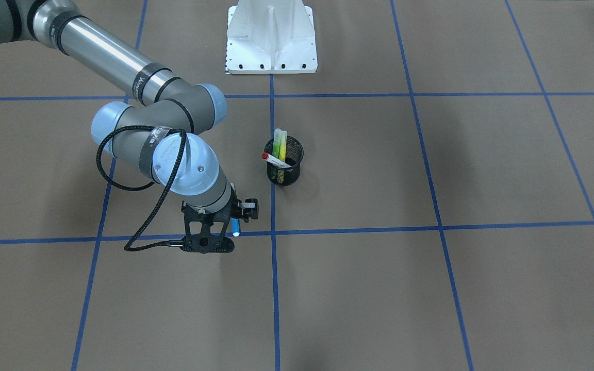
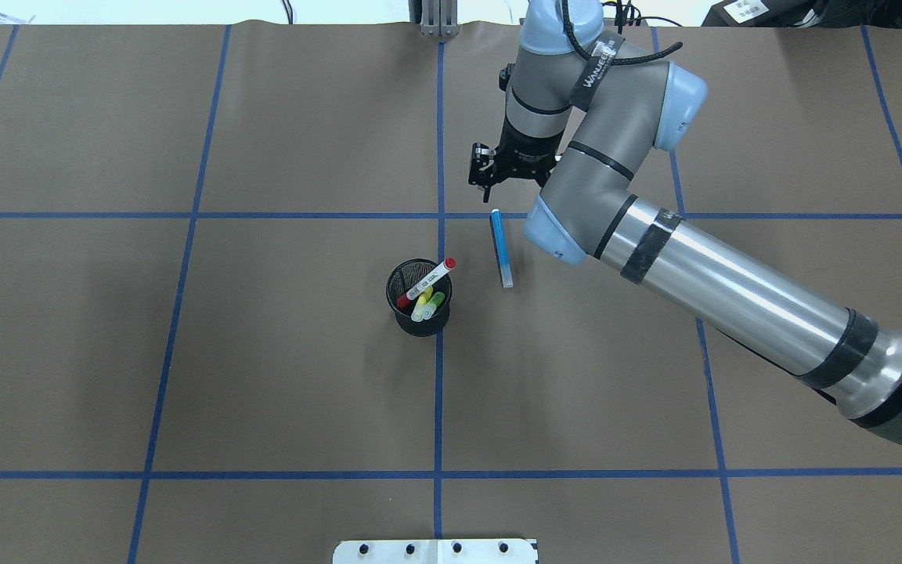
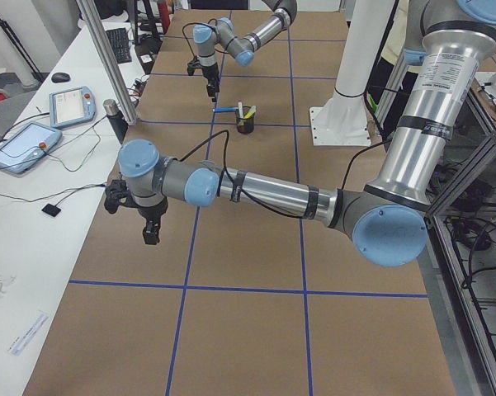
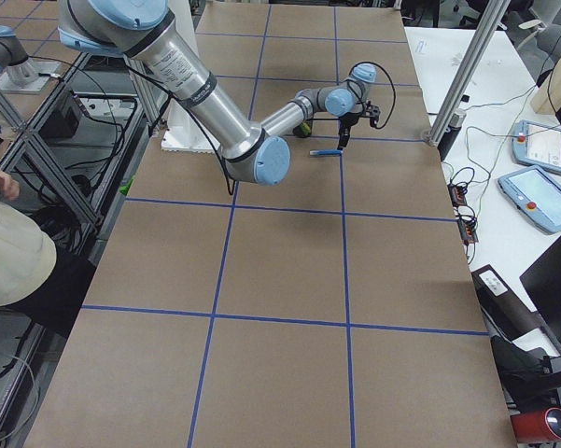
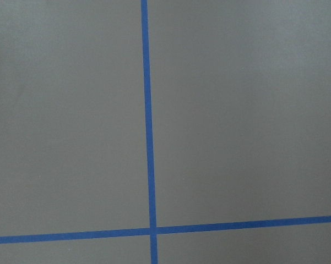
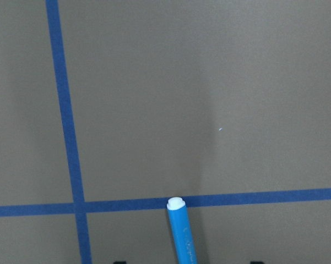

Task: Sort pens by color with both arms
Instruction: 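Withdraw the right arm while the left arm moves toward the cup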

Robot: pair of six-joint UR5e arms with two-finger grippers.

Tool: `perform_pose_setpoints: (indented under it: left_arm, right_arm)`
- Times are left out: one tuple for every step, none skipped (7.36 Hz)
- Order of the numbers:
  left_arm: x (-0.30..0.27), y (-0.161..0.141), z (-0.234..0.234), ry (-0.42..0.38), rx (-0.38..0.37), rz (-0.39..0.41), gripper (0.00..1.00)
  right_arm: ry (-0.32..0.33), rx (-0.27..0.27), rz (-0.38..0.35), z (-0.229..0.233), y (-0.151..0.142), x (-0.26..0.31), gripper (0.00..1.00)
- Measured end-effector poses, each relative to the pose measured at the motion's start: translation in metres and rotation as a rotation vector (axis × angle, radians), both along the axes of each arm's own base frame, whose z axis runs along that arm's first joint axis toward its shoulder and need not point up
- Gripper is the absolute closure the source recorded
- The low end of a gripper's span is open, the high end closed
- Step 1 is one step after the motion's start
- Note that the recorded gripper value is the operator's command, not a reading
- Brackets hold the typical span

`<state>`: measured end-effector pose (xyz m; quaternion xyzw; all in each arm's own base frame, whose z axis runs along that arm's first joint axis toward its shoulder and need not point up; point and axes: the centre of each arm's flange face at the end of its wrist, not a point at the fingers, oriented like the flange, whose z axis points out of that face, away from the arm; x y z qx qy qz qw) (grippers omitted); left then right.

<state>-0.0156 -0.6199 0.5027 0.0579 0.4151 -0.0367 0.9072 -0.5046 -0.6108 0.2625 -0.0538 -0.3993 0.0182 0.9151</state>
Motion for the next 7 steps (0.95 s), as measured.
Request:
perform_pose_setpoints:
  left_arm:
    - [0.021, 0.009, -0.036, 0.008, -0.032, -0.014, 0.00]
    - [0.054, 0.021, -0.077, 0.011, -0.068, -0.036, 0.00]
    - [0.090, 0.030, -0.118, 0.009, -0.104, -0.060, 0.00]
    - [0.124, 0.034, -0.159, 0.009, -0.145, -0.084, 0.00]
    - [0.155, 0.034, -0.199, 0.005, -0.184, -0.106, 0.00]
    - [0.186, 0.036, -0.235, -0.005, -0.218, -0.127, 0.00]
    - [0.219, 0.042, -0.264, -0.008, -0.252, -0.148, 0.00]
  right_arm:
    - [0.007, 0.019, -0.010, 0.028, 0.000, 0.025, 0.01]
    - [0.013, 0.043, -0.022, 0.055, -0.002, 0.056, 0.01]
    - [0.023, 0.068, -0.034, 0.081, -0.004, 0.087, 0.01]
    - [0.035, 0.093, -0.047, 0.106, -0.007, 0.117, 0.01]
    - [0.045, 0.113, -0.056, 0.127, -0.011, 0.147, 0.01]
    - [0.058, 0.131, -0.067, 0.144, -0.017, 0.180, 0.01]
    - [0.075, 0.152, -0.093, 0.157, -0.020, 0.211, 0.01]
